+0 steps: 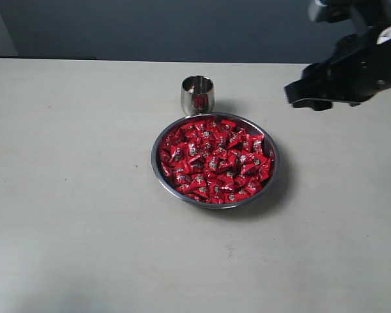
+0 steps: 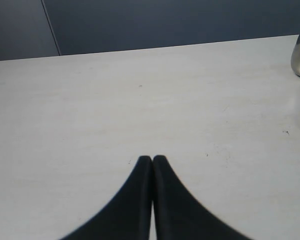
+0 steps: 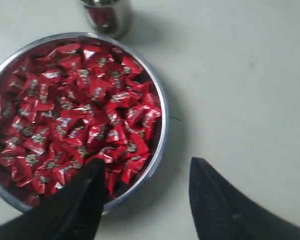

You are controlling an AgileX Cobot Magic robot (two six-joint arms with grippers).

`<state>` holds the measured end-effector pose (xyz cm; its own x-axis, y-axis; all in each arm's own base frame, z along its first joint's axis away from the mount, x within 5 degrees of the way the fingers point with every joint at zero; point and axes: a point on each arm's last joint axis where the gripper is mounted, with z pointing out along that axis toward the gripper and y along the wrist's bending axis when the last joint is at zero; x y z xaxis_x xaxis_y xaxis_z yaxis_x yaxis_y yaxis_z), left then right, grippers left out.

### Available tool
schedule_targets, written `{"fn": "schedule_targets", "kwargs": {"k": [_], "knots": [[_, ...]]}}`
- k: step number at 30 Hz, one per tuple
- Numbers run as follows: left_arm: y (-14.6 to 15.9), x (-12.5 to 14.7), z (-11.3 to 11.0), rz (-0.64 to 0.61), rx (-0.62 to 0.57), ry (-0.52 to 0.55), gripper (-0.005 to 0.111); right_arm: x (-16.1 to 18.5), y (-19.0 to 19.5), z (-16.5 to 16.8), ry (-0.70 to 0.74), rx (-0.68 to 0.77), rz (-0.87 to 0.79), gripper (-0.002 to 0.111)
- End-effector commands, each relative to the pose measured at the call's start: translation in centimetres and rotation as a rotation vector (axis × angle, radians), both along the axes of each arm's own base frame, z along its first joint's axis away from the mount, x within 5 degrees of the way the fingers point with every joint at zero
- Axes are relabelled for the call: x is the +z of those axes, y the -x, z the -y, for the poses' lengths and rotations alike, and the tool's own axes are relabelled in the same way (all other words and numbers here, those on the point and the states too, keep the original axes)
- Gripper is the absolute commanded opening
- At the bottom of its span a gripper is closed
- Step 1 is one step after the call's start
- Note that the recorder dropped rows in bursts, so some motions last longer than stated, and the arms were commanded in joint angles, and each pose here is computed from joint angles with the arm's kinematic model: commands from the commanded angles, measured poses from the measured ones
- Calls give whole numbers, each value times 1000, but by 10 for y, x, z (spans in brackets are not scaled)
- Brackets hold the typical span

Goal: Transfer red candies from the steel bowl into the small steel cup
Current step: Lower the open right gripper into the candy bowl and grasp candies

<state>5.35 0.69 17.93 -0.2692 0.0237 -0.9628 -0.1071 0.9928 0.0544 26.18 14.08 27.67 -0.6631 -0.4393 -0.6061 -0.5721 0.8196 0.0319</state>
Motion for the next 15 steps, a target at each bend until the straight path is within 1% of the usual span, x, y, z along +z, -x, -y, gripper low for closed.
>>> {"fn": "schedule_targets", "kwargs": {"k": [1, 5, 10, 15], "knots": [[0, 4, 0, 18, -5, -3, 0, -14, -8, -48, 29, 129, -66, 48], [0, 4, 0, 18, -5, -3, 0, -28, -13, -92, 69, 234, -132, 48], [0, 4, 0, 18, -5, -3, 0, -53, -17, -138, 98, 307, -173, 48], [0, 4, 0, 18, -5, -3, 0, -77, -24, -165, 141, 329, -239, 48]]}}
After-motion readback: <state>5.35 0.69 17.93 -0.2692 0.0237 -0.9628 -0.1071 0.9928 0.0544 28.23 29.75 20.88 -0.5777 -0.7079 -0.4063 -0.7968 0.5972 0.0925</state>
